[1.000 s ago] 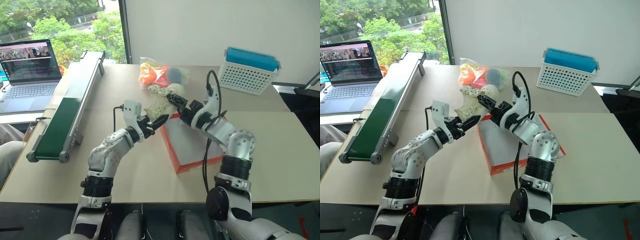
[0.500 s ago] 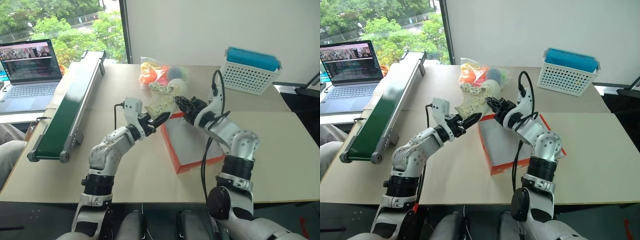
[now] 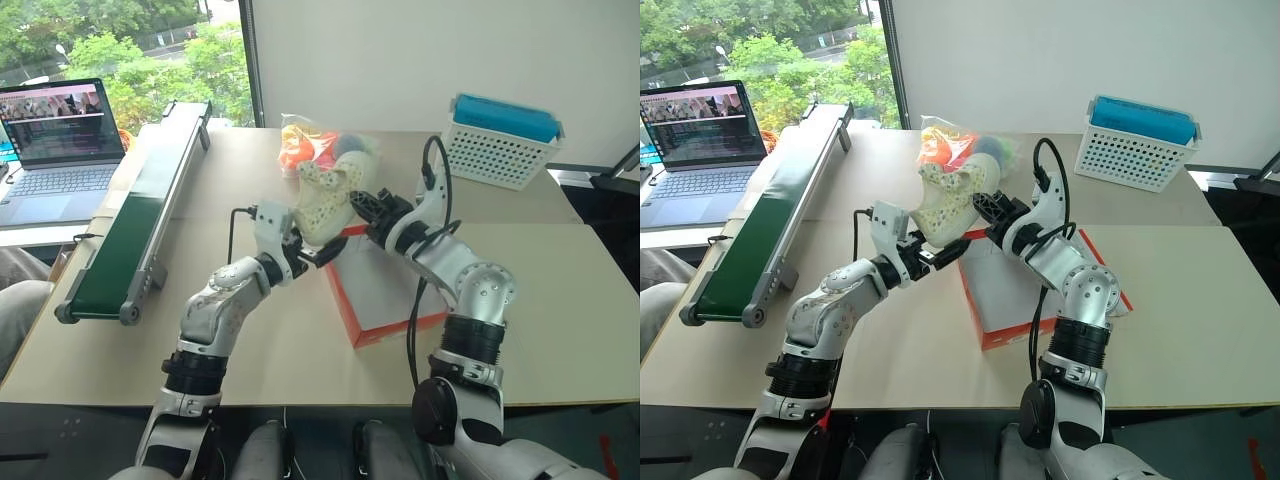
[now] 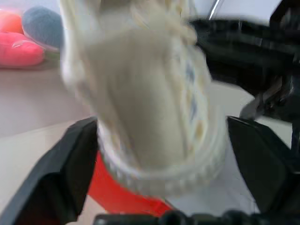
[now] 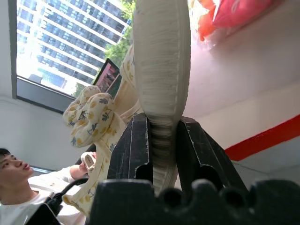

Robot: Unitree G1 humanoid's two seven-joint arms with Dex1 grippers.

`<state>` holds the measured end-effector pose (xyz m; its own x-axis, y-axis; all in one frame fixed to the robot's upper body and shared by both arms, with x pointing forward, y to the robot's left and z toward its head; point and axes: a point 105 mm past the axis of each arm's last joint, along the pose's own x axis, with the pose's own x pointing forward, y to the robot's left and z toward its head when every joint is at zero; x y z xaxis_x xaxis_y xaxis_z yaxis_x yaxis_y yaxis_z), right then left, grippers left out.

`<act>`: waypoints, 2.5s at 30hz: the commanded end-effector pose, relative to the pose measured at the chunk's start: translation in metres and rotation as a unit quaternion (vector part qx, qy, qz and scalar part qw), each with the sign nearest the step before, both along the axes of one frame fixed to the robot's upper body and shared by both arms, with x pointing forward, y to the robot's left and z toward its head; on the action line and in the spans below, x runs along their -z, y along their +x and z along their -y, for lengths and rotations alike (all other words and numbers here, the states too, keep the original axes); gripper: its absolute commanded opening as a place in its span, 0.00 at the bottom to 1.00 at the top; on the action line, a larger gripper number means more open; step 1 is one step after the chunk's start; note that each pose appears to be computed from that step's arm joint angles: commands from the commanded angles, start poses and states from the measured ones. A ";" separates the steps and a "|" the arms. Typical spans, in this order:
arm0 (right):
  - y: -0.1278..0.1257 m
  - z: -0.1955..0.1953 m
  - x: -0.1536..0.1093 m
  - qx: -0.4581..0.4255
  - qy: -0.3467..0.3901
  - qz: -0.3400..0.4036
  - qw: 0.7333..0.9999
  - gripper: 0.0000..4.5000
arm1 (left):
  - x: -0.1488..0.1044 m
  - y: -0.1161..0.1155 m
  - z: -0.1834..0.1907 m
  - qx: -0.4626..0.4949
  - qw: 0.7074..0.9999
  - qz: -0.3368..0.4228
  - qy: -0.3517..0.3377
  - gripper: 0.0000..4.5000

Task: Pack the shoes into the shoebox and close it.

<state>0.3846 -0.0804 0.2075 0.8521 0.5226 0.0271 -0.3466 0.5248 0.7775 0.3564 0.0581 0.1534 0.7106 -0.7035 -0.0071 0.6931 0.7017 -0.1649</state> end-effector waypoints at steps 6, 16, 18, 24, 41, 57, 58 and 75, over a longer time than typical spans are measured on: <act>-0.014 0.067 -0.028 0.028 -0.179 0.040 0.983 0.08 | -0.008 -0.024 -0.008 0.044 0.997 0.051 0.040 0.99; -0.049 0.091 0.017 -0.105 -0.437 -0.062 0.891 0.08 | 0.004 -0.024 -0.002 0.052 0.997 0.043 0.045 0.99; -0.050 0.091 0.030 -0.124 -0.480 -0.067 0.866 0.08 | 0.003 -0.023 0.000 0.052 0.997 0.044 0.042 0.99; -0.038 0.111 0.068 -0.137 -0.585 -0.070 0.796 0.08 | 0.004 -0.021 0.000 0.047 0.997 0.043 0.036 0.99; -0.008 0.111 0.066 -0.104 -0.575 -0.038 0.811 0.81 | 0.006 -0.027 -0.003 0.057 0.996 0.046 0.050 1.00; -0.030 0.058 -0.031 -0.077 -0.464 0.109 0.876 1.00 | 0.003 0.014 -0.074 -0.133 0.989 0.049 0.051 1.00; -0.032 0.053 -0.035 -0.075 -0.448 0.125 0.882 1.00 | 0.000 0.020 -0.084 -0.165 0.984 0.051 0.043 1.00; -0.072 0.032 0.039 -0.117 -0.413 0.239 0.871 1.00 | -0.008 0.042 -0.221 -0.458 0.886 0.045 0.062 1.00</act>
<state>0.3169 -0.1232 0.1586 0.7391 0.6517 -0.1707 -0.6689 0.7400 -0.0711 0.3985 0.2688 0.1444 0.9895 0.1430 -0.0207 -0.1436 0.9891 -0.0338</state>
